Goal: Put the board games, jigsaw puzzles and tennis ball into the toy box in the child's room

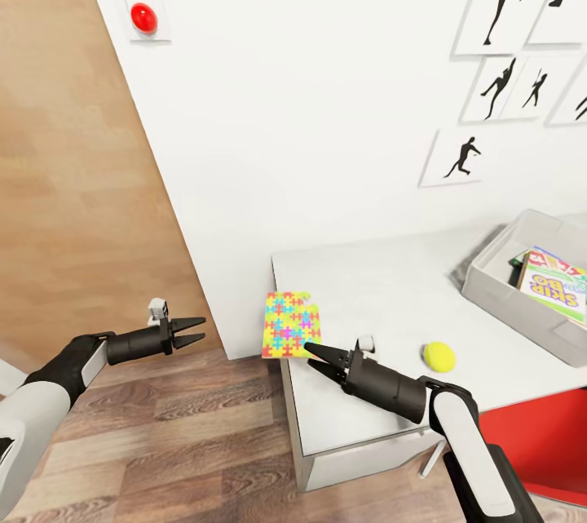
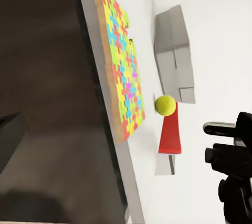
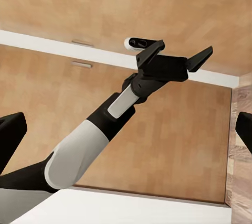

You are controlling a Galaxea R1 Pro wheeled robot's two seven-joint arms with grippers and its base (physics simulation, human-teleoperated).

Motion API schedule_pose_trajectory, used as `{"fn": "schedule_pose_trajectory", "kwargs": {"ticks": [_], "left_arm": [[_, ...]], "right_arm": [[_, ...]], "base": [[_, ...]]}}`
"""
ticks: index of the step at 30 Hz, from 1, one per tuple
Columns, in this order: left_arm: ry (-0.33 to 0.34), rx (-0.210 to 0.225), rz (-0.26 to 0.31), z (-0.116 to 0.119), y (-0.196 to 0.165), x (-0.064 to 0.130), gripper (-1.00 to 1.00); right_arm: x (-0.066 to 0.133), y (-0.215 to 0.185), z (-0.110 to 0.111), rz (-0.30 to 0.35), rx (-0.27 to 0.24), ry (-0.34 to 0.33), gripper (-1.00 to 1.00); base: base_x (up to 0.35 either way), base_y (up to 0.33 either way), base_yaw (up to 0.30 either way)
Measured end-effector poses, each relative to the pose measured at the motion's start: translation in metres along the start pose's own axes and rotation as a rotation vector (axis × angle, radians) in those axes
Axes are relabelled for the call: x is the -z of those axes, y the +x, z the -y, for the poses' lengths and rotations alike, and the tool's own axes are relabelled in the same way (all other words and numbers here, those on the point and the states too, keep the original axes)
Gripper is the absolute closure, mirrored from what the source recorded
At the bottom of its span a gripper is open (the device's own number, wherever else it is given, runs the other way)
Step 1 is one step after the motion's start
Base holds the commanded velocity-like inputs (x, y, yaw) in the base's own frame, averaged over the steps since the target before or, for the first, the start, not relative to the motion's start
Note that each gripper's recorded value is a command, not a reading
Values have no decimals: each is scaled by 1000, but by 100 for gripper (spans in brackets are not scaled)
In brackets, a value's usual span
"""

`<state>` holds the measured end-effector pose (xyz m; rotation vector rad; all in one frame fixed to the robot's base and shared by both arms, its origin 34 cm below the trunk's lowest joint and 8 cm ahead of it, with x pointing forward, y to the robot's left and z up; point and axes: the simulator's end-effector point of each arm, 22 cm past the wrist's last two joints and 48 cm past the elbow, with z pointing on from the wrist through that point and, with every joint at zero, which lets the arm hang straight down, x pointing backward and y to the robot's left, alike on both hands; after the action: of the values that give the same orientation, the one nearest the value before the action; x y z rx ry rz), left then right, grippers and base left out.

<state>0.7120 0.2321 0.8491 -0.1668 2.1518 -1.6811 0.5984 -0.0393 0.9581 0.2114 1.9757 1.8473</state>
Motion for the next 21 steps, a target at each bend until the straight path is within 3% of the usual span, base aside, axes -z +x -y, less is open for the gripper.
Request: {"fn": "schedule_pose_trajectory", "kwargs": {"ticks": [10, 17, 21], "left_arm": [[1, 0, 0, -13, 2, -3, -100], [1, 0, -1, -13, 3, -3, -100], [0, 0, -1, -13, 3, -3, -100]], "right_arm": [[-3, 4, 13, -5, -1, -4, -100], [-12, 12, 8, -28, 4, -15, -100], [-29, -13, -16, -25, 76, -45, -100]], "base": [[0, 0, 0], [0, 0, 0], [0, 0, 0]]}}
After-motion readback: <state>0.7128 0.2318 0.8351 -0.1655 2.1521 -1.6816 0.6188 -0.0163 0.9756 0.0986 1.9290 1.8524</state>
